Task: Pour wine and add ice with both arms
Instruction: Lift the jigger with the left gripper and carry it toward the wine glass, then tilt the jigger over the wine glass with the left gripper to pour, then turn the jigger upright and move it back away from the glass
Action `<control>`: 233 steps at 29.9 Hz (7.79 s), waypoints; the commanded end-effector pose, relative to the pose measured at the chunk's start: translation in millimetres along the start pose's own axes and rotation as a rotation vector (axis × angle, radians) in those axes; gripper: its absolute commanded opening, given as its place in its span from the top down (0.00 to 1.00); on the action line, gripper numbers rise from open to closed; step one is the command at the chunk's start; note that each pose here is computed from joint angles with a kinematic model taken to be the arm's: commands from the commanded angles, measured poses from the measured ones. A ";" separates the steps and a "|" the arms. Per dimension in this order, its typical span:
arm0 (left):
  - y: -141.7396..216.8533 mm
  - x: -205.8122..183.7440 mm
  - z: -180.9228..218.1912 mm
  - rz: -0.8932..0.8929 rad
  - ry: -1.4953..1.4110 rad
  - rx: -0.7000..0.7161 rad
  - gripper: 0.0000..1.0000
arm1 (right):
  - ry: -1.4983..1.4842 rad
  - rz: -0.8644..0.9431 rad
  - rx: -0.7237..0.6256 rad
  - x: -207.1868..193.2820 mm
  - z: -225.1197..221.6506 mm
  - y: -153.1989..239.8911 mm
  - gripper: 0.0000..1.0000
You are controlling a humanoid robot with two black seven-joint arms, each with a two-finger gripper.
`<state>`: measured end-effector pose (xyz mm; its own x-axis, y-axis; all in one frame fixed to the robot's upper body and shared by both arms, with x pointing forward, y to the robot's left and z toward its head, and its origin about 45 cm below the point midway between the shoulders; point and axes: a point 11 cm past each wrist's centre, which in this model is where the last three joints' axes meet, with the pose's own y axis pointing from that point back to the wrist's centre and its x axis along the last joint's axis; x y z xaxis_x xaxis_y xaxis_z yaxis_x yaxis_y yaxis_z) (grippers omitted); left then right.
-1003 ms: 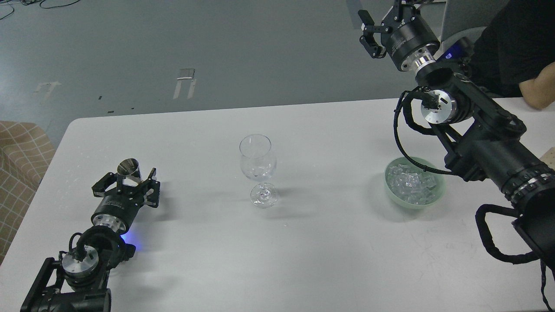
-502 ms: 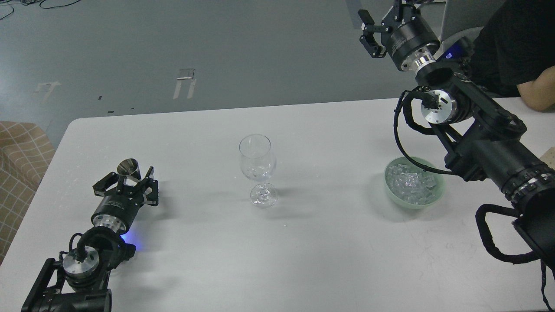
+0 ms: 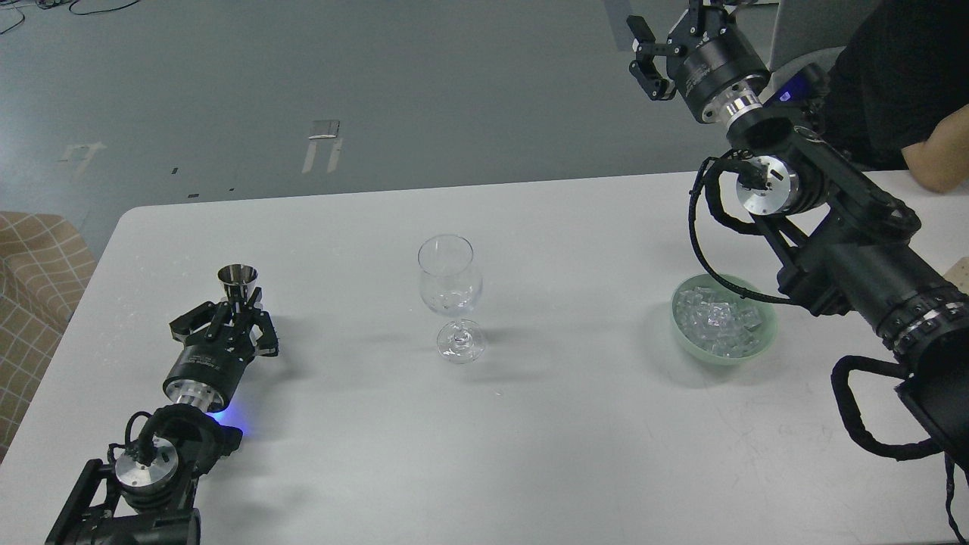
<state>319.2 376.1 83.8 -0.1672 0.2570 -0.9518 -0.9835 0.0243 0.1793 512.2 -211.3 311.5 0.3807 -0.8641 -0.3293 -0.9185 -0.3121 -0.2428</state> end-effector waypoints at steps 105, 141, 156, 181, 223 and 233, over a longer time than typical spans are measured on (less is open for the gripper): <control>12.9 -161.7 -114.0 -0.195 -0.383 0.367 1.00 | -0.002 -0.010 0.016 -12.5 -6.7 -9.7 0.00; 5.9 -172.8 -121.4 -0.212 -0.580 0.385 1.00 | -0.002 -0.017 0.026 -15.4 -11.6 -12.8 0.00; 2.0 -176.9 -119.8 -0.221 -0.644 0.376 1.00 | -0.004 -0.014 0.028 -15.0 -12.0 -12.9 0.00; 0.9 -179.8 -121.1 -0.235 -0.720 0.355 1.00 | -0.004 -0.016 0.034 -15.4 -14.9 -14.1 0.00; -1.0 -186.6 -124.4 -0.298 -0.986 0.316 1.00 | -0.008 -0.018 0.040 -17.6 -16.6 -15.5 0.00; -2.2 -189.3 -118.4 -0.316 -1.079 0.306 1.00 | -0.006 -0.016 0.041 -17.7 -17.2 -15.9 0.00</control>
<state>344.9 211.7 233.5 0.3608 0.8793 -0.3109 -0.8910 0.4235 0.1635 518.2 -198.0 336.8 0.3951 -0.8570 -0.3309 -0.9076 -0.3086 -0.2847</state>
